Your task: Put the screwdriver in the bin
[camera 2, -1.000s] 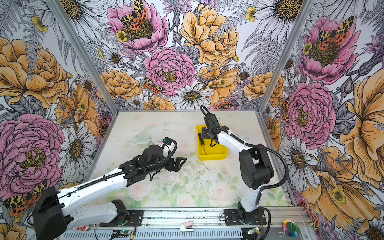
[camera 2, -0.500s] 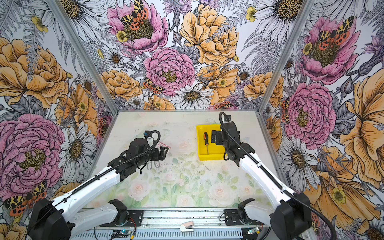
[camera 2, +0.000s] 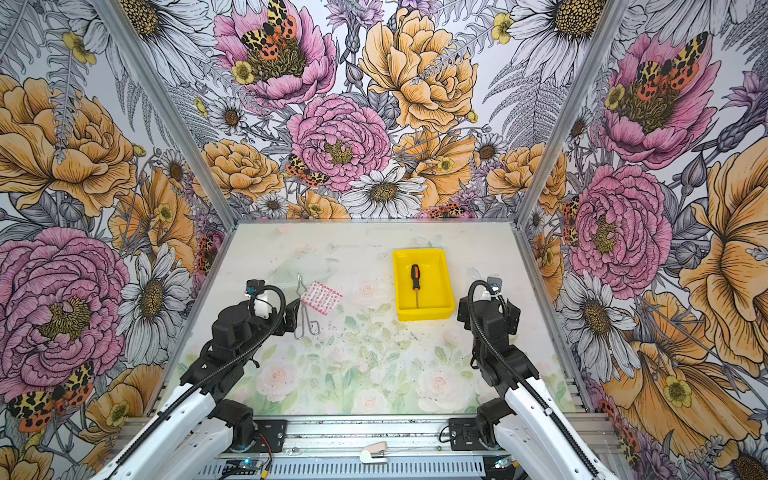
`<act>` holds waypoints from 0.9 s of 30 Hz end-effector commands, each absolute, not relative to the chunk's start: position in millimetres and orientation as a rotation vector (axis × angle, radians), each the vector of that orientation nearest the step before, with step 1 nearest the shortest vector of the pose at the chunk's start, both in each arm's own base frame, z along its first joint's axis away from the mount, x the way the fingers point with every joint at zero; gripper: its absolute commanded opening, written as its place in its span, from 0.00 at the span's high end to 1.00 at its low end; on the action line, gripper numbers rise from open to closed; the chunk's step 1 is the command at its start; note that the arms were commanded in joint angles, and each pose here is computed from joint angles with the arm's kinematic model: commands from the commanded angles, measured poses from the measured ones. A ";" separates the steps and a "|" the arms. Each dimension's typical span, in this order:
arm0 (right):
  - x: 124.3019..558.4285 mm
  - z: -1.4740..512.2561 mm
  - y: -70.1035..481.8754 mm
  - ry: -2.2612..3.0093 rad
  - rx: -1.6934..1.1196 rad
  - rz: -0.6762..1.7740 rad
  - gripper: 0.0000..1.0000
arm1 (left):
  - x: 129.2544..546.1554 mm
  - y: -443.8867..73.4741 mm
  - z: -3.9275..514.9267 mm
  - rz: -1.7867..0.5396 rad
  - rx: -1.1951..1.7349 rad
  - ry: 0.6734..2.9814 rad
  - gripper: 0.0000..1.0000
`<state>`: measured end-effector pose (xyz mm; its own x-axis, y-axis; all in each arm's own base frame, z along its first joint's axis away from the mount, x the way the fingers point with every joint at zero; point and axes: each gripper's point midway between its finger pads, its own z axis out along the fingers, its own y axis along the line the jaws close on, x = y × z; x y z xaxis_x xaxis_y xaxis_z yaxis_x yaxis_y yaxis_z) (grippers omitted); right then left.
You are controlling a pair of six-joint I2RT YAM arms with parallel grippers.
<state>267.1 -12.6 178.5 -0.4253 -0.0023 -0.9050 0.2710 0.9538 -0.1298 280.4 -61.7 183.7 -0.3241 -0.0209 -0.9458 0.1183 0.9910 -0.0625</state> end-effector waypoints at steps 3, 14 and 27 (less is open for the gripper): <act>274.6 177.4 -12.2 1.863 0.101 -0.322 0.01 | 283.9 -1.2 199.1 0.090 -0.178 1.742 0.01; 308.8 143.6 -13.3 1.839 0.100 -0.255 0.00 | 314.5 61.5 159.0 0.219 -0.392 1.764 0.01; 364.4 141.4 -29.9 1.812 0.165 -0.253 0.00 | 346.9 55.2 159.9 0.180 -0.362 1.701 0.02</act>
